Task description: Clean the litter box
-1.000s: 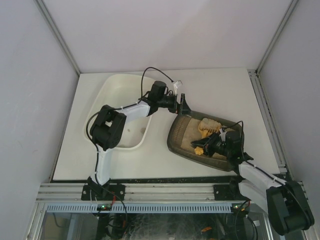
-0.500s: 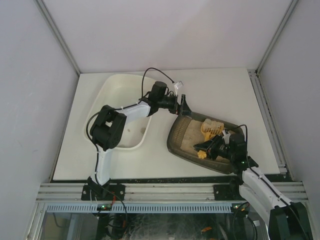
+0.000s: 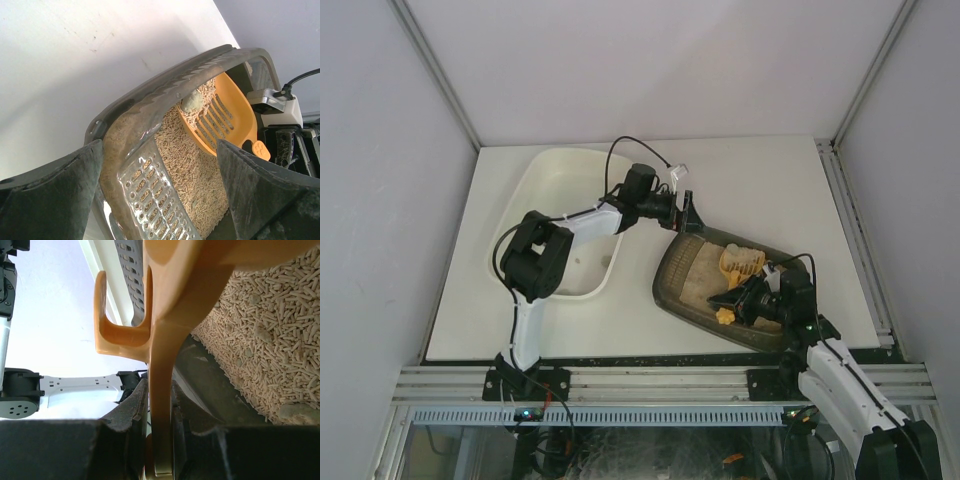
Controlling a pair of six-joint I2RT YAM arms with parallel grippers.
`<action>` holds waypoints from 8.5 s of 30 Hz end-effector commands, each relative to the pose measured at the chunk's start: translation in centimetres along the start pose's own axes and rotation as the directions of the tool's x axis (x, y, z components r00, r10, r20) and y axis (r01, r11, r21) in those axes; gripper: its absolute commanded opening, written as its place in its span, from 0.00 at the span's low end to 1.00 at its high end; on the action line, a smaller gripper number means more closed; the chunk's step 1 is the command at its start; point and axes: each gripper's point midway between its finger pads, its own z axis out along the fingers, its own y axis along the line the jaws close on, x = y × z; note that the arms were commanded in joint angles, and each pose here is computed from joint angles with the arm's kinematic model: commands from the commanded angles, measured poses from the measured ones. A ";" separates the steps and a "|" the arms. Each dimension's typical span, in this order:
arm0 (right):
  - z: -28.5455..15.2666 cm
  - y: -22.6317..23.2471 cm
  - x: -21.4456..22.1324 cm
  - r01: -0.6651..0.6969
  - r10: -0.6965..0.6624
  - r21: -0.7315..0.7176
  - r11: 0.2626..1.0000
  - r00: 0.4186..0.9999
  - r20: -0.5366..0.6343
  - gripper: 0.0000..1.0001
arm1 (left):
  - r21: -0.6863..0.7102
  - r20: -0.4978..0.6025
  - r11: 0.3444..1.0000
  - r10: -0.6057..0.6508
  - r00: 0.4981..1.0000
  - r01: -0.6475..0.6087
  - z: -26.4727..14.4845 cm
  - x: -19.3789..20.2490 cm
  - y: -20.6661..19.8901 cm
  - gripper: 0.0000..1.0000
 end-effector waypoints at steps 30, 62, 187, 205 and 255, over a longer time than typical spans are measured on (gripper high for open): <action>-1.5 1.8 2.9 0.090 -0.093 -0.026 0.996 0.981 -0.169 0.00 | -0.121 -0.079 0.991 -0.072 0.994 0.062 -0.3 2.8 2.7 1.00; -3.4 4.9 6.4 0.211 -0.260 -0.189 0.959 0.922 -0.288 0.00 | -0.200 -0.145 0.980 -0.013 0.989 -0.017 -2.6 1.6 1.6 1.00; 17.9 13.8 7.4 0.944 -0.803 0.230 -0.237 -0.057 -0.593 0.00 | -0.750 0.616 0.309 0.002 0.788 0.585 -57.2 8.8 3.6 1.00; 16.6 16.5 7.7 0.782 -0.768 0.335 -0.525 -0.266 -0.583 0.00 | -0.805 0.535 0.287 -0.025 0.844 0.519 -55.5 7.5 4.8 1.00; -10.4 5.2 1.5 0.561 -0.430 0.689 0.460 0.819 -0.380 0.00 | -0.566 0.107 0.824 0.036 0.994 0.031 -13.6 -4.0 -0.2 1.00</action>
